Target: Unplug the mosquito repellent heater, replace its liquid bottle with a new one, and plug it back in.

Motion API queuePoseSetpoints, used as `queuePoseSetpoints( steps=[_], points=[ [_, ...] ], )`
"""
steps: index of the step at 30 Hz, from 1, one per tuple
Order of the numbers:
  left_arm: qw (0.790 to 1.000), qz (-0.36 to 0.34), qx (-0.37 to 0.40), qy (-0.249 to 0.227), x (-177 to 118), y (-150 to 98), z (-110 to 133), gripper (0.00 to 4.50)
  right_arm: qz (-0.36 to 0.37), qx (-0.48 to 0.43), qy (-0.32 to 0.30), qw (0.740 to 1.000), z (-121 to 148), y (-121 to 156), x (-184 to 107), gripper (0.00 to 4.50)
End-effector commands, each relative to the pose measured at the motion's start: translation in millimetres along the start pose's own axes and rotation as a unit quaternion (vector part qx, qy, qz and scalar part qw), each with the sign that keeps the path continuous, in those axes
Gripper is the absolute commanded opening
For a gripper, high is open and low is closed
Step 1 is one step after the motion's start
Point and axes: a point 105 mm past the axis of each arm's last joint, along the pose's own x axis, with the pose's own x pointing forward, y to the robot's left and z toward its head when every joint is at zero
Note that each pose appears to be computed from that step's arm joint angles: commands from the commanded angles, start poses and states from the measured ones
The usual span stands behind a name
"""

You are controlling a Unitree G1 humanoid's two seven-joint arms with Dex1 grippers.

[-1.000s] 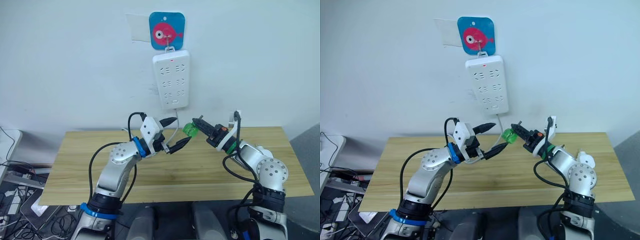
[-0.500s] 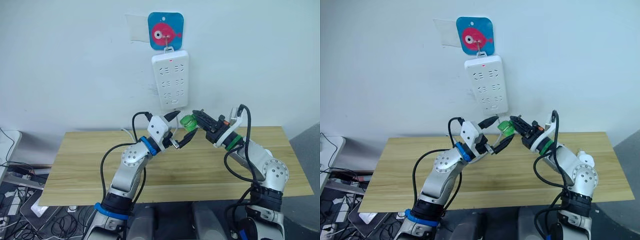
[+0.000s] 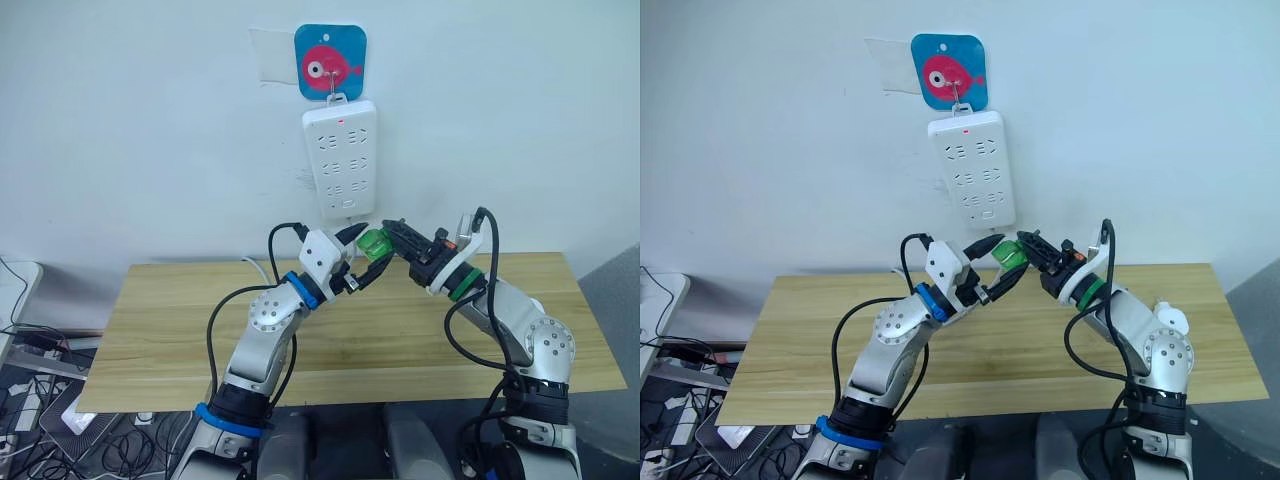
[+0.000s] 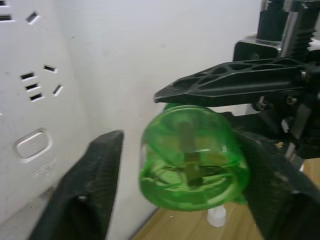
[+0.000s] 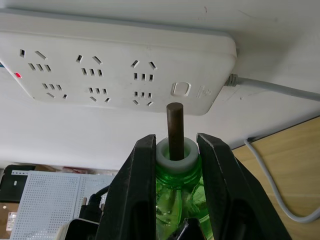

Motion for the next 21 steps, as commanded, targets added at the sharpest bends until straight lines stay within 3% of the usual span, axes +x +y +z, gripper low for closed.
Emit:
queuePoseSetpoints(
  steps=[1, 6, 12, 13, 21],
  points=[
    [1.0, 0.0, 0.009, -0.018, 2, -2, 8, 2.27, 0.034, -0.01, 0.002, 0.999, -1, 18, -1, 0.86],
    [1.0, 0.004, 0.008, -0.018, 2, -1, 9, 2.27, 0.037, -0.012, 0.007, 0.999, -3, 21, 0, 0.86],
    [1.0, 0.003, 0.012, -0.013, -1, 7, 9, 2.27, 0.029, -0.065, 0.055, 0.996, -13, 19, -3, 0.86],
    [1.0, -0.002, 0.014, -0.012, -3, 8, 9, 2.27, 0.023, -0.08, 0.068, 0.994, -15, 16, -5, 1.61],
    [0.999, -0.035, 0.023, 0.003, -15, 9, 9, 2.27, -0.056, -0.21, 0.192, 0.957, -9, -20, -52, 4.46]
  ],
)
